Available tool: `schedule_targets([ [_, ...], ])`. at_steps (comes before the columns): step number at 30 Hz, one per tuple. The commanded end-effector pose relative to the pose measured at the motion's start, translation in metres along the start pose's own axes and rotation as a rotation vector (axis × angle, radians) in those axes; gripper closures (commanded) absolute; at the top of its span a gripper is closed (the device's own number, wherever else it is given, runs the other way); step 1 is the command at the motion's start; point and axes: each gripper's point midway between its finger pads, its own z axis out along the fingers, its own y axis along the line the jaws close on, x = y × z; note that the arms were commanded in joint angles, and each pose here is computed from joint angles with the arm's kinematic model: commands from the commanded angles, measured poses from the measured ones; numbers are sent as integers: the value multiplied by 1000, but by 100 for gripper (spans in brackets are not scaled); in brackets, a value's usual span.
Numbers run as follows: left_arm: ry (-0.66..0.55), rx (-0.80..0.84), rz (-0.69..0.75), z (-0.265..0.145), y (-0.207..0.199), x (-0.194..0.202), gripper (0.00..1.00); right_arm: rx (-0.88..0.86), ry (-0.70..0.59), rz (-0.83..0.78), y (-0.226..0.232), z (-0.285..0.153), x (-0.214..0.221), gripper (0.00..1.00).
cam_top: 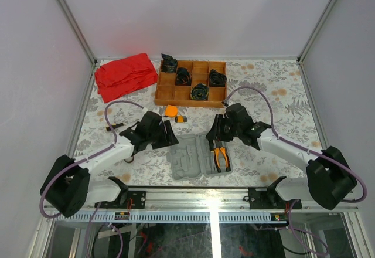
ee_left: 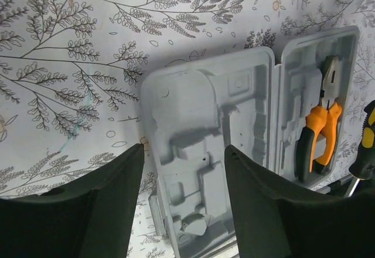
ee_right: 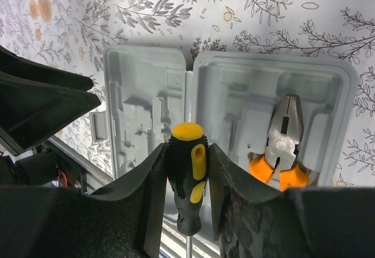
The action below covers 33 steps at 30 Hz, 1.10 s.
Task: Sort the tools into containers
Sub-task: Place the screwdriver in the storage box.
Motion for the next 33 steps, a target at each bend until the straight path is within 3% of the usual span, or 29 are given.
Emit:
schedule_targets([
  [1,-26,53,2,13,-8,-3,45,-20,-47,5,13,9,-14,99],
  [17,28,24,3,28,4,17,49,34,30,-5,6,49,0,95],
  [33,41,30,3,29,3,25,50,52,28,-7,-3,70,5,78],
])
